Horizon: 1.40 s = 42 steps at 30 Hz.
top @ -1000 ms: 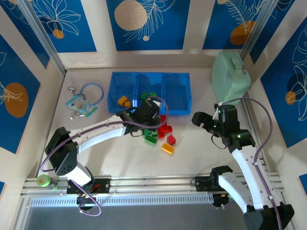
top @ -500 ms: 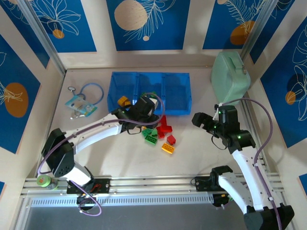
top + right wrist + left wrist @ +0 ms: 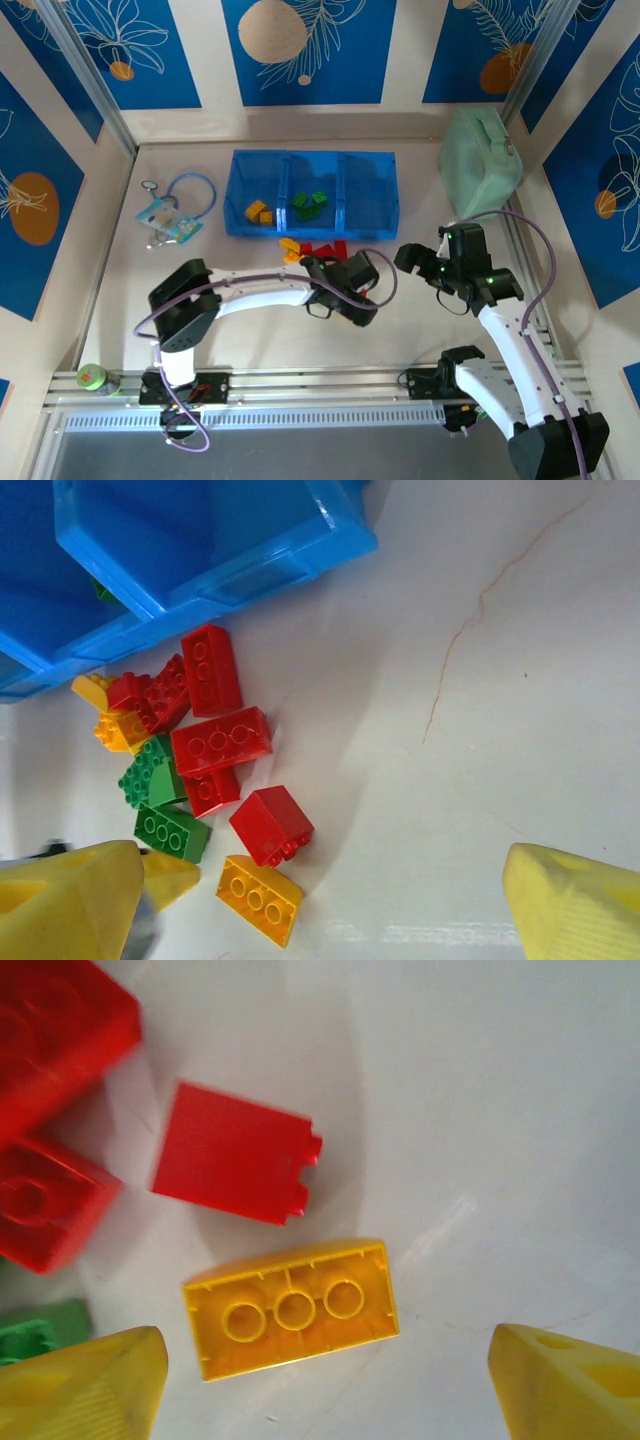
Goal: Sort the legos into containers by color
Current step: Pick up the lego from the middle-left of the table.
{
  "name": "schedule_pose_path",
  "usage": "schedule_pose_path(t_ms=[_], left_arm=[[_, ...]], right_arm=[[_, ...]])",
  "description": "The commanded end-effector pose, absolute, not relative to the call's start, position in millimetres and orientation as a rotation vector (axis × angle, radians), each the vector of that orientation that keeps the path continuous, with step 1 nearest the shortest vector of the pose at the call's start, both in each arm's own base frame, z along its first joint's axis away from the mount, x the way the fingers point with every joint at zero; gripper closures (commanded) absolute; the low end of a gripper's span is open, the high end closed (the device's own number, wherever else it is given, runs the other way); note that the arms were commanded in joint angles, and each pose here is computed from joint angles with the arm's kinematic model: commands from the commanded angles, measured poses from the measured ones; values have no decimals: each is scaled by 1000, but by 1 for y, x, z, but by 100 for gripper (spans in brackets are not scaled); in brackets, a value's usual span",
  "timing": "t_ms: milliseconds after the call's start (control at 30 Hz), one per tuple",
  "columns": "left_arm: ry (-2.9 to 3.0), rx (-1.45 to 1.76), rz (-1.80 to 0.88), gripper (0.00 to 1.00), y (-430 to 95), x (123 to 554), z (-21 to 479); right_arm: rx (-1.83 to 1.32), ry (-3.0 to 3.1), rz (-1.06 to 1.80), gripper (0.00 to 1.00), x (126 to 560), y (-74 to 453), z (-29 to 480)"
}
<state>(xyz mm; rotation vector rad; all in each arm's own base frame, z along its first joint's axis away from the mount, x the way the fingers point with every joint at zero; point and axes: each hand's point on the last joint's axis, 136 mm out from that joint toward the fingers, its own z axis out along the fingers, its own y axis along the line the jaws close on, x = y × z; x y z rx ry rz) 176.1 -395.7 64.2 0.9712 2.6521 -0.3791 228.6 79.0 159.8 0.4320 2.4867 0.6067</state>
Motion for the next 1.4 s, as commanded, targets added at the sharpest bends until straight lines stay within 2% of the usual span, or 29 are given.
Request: schedule_pose_path(t_ms=[0, 300, 700, 1133, 1367], left_arm=[[2682, 944, -285, 3, -395, 175, 64], [2723, 949, -238, 1, -397, 172, 45], [2738, 967, -171, 5, -406, 175, 24], [2746, 966, -93, 34, -393, 177, 15], [2706, 842, -211, 42, -383, 195, 54]], right_arm=[[436, 2504, 648, 7, 221, 84, 157], [449, 2499, 648, 7, 217, 82, 151], [455, 2491, 629, 7, 218, 79, 148], [468, 2483, 619, 8, 217, 77, 148], [475, 2470, 616, 8, 218, 75, 150]])
